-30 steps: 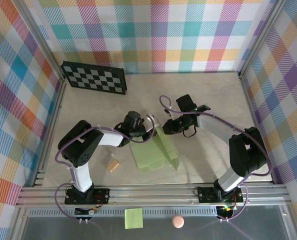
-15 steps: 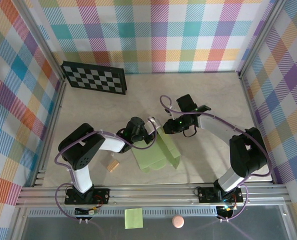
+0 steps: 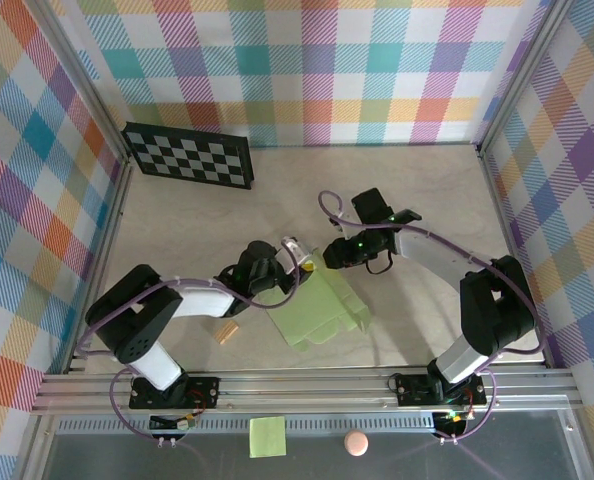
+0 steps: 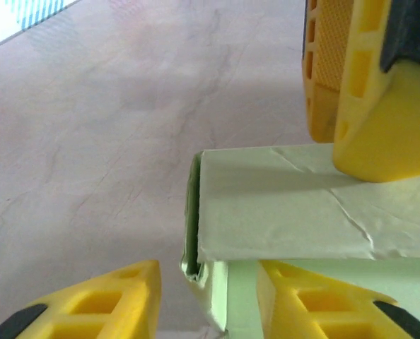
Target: Fold the paper box
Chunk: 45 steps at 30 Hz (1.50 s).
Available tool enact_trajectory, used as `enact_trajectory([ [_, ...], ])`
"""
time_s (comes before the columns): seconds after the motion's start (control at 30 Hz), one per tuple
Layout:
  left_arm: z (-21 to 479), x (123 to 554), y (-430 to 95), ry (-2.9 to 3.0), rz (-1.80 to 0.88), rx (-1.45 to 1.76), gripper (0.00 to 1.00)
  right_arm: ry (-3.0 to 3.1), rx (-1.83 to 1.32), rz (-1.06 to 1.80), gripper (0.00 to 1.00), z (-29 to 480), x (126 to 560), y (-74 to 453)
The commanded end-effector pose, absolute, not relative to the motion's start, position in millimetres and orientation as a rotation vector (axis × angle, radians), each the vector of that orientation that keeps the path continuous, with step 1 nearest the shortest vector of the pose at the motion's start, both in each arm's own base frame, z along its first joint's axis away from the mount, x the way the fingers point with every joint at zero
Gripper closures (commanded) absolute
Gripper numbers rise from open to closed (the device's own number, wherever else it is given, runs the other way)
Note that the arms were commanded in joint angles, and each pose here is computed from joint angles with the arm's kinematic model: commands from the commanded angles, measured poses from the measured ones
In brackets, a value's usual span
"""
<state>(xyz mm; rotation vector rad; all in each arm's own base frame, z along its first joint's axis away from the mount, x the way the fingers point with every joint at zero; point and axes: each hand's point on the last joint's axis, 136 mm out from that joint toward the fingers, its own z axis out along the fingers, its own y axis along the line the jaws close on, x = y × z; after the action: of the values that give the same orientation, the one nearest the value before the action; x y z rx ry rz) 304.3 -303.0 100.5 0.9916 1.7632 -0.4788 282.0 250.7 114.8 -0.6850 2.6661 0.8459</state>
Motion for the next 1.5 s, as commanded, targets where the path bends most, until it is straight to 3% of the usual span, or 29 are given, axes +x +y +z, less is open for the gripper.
enact_trajectory([
  [0.0, 104, 293, -294, 1.780, -0.500, 0.975, 0.58, 2.615, -0.696, 0.825, 0.58, 138, 287, 256],
  [0.27, 114, 274, -270, 1.800, -0.526, 0.878, 0.59, 2.598, -0.709, 0.643, 0.36, 140, 305, 268],
  [0.37, 117, 269, -264, 1.801, -0.528, 0.862, 0.59, 2.612, -0.720, 0.562, 0.23, 133, 312, 272],
  [0.6, 117, 263, -253, 1.811, -0.512, 0.838, 0.59, 2.680, -0.811, 0.441, 0.17, 107, 315, 289],
  [0.87, 116, 261, -251, 1.816, -0.510, 0.833, 0.59, 2.737, -0.897, 0.327, 0.23, 75, 311, 304],
  [1.47, 107, 259, -248, 1.841, -0.511, 0.823, 0.60, 2.728, -0.976, 0.098, 0.51, 53, 304, 307],
])
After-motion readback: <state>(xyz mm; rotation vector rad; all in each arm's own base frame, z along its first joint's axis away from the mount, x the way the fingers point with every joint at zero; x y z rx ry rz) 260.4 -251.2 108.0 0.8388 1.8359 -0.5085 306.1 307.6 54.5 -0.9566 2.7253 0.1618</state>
